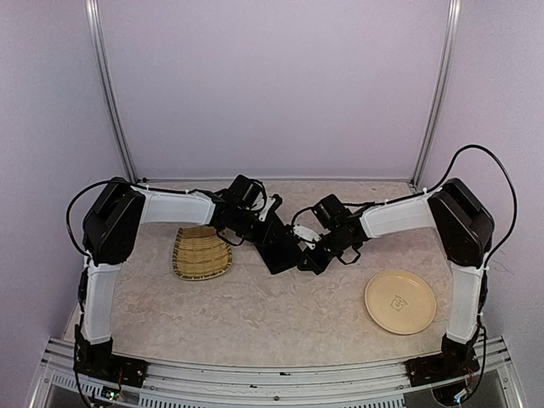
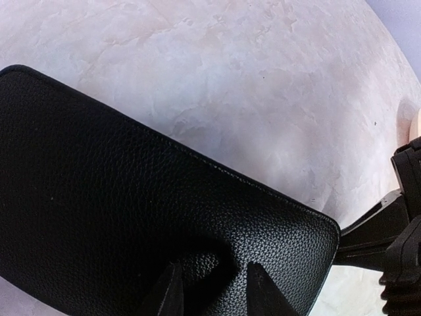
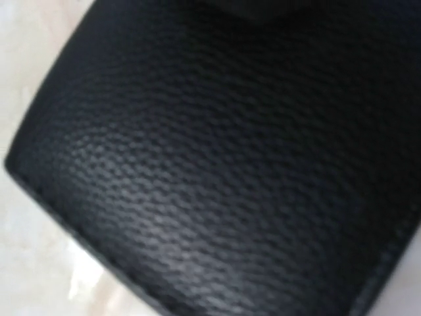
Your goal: Sort the hair-cutting tools
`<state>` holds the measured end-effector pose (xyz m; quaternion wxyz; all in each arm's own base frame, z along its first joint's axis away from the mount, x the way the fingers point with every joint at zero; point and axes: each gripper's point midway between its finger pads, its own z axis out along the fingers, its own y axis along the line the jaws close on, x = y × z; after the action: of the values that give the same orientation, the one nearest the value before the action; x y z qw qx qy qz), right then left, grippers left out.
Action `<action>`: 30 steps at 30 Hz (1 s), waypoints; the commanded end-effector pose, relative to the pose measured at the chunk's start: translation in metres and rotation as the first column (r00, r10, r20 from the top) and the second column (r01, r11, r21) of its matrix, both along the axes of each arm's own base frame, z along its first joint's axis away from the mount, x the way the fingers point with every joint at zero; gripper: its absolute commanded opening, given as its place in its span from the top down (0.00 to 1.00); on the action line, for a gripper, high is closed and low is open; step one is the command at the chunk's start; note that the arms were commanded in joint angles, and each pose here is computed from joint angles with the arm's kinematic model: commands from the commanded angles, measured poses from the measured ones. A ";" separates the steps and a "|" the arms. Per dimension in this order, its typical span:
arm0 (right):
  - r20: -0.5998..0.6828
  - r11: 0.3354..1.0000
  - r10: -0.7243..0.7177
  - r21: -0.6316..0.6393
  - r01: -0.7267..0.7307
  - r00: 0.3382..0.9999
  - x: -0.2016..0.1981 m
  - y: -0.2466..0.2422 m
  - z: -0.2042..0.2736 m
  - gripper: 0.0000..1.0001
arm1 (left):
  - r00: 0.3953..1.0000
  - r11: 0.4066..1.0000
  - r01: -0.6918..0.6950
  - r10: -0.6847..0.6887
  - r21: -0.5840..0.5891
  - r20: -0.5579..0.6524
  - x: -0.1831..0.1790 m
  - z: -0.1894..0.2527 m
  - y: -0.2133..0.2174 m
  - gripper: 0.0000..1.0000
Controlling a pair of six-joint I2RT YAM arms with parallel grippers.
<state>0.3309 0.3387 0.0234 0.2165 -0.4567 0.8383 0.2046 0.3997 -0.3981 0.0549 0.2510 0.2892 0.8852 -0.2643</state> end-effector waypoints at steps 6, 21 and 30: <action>-0.114 0.987 0.127 0.114 -0.114 0.985 -0.042 0.014 0.001 1.00 | 0.973 0.994 0.029 -0.053 0.107 0.226 -0.050 0.017 0.016 0.57; -0.180 0.975 0.167 0.173 -0.136 0.969 -0.052 0.023 0.000 1.00 | 0.804 0.939 0.082 -0.259 0.333 0.534 -0.095 0.013 0.006 0.56; -0.198 0.973 0.174 0.187 -0.137 0.965 -0.055 0.025 -0.001 1.00 | 0.735 0.892 0.114 -0.372 0.438 0.567 -0.101 -0.004 -0.011 0.56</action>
<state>0.2891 0.3600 0.0282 0.1725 -0.4764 0.8005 0.3202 0.2893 -0.3978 0.0447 0.4110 0.5079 0.7561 -0.0376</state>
